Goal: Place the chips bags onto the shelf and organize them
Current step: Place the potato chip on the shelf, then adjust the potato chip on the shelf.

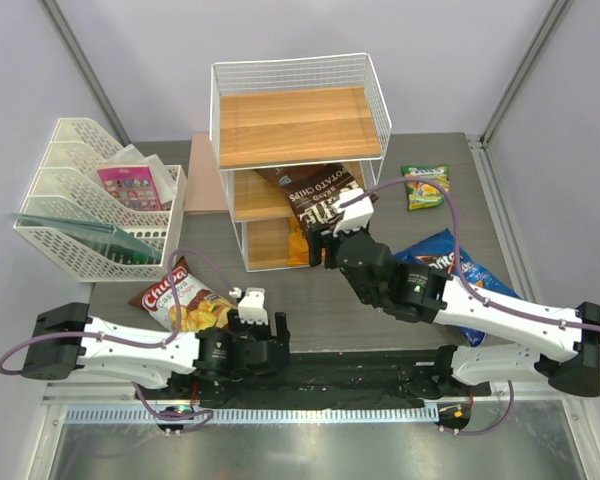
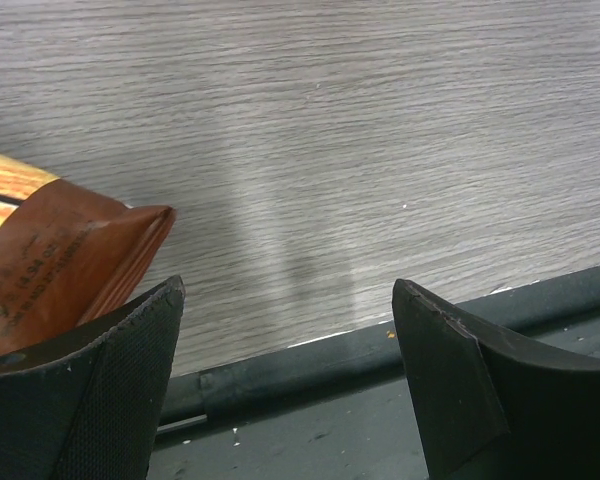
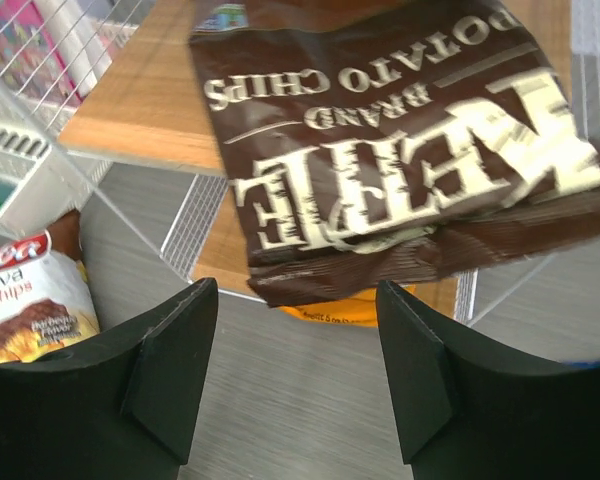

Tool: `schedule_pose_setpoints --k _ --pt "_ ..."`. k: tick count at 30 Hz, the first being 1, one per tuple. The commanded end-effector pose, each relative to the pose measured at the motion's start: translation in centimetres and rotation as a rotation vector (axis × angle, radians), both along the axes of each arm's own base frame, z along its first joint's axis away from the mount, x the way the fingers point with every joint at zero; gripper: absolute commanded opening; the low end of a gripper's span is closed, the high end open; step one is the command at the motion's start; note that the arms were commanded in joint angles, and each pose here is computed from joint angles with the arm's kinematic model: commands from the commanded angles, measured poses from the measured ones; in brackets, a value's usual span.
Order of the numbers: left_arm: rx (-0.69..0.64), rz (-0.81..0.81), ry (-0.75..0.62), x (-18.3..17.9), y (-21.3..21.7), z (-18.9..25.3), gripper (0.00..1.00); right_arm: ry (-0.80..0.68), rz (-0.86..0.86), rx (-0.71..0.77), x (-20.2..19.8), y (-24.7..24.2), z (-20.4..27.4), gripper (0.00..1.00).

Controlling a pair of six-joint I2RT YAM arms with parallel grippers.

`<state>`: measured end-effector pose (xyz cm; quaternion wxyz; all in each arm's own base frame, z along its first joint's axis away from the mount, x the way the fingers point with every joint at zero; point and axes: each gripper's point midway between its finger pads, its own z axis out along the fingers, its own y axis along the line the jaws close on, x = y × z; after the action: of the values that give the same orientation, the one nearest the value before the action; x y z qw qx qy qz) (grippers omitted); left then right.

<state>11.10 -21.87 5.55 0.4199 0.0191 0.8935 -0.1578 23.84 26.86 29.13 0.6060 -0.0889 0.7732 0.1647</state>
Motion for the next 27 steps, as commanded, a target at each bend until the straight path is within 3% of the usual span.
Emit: schedule_pose_setpoints --k 1,3,8,13,27 --pt "-0.037 0.012 -0.031 0.7 -1.2 1.5 0.84 -0.081 0.052 -0.199 -0.4 1.2 2.6 0.70" --pt "-0.026 0.009 -0.031 0.6 -1.1 1.2 0.84 -0.102 0.067 -0.286 -0.7 2.2 2.0 0.72" --pt "-0.030 0.011 -0.021 0.6 -1.0 0.8 0.85 -0.141 0.103 -0.293 -0.5 4.0 3.4 0.75" --pt "-0.031 0.008 -0.015 0.4 -0.8 0.5 0.84 -0.207 0.058 -0.422 1.3 5.4 4.0 0.80" --pt "-0.036 0.019 0.003 0.2 0.1 -0.2 0.84 -0.190 0.013 -0.401 7.5 6.4 4.1 0.81"
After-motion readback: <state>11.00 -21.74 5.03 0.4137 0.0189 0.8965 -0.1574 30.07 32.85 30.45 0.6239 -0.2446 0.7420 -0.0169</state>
